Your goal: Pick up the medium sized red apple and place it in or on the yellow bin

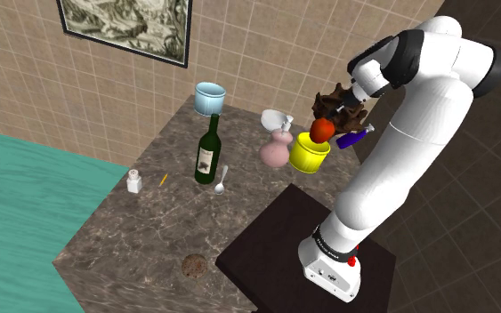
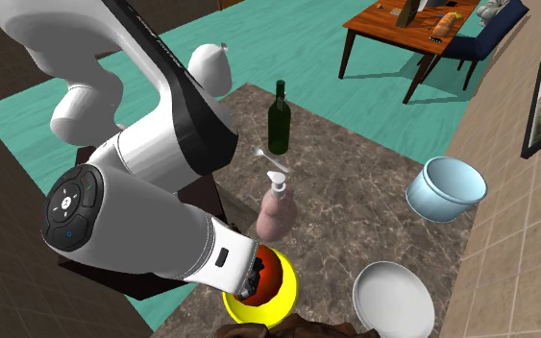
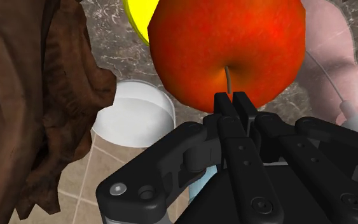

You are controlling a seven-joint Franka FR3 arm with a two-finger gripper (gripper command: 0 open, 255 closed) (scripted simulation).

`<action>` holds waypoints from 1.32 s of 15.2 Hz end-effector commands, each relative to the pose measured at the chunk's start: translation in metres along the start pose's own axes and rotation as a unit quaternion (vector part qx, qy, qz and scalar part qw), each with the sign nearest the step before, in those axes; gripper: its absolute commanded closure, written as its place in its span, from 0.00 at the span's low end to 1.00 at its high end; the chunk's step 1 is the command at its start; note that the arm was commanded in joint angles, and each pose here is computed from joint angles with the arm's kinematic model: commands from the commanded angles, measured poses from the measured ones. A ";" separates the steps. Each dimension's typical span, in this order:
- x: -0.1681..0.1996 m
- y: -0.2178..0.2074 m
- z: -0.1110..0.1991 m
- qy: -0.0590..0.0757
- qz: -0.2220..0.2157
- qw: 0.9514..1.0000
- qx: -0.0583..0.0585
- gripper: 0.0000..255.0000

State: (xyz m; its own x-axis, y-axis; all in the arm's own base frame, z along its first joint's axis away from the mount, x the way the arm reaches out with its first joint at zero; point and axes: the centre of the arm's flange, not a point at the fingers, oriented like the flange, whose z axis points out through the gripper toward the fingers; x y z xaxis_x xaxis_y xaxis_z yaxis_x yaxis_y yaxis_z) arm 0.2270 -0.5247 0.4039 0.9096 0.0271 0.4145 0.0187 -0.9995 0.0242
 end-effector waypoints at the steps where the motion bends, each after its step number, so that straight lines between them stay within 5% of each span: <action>1: -0.004 -0.002 0.007 0.001 0.000 1.000 0.000 1.00; 8: -0.004 -0.002 0.007 0.001 0.000 1.000 0.000 1.00; 9: -0.004 -0.002 0.007 0.001 0.000 1.000 0.000 0.00; 14: -0.004 -0.002 0.007 0.001 0.000 1.000 0.000 0.00; 18: -0.004 -0.002 -0.043 0.001 0.000 1.000 0.000 0.00; 20: -0.004 -0.002 -0.043 0.001 0.000 1.000 0.000 0.00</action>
State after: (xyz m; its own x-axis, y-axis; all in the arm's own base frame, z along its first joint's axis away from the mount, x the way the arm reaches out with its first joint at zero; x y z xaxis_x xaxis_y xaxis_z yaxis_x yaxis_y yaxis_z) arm 0.2071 -0.5227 0.4382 0.9088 0.0270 0.4164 0.0183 -0.9995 0.0249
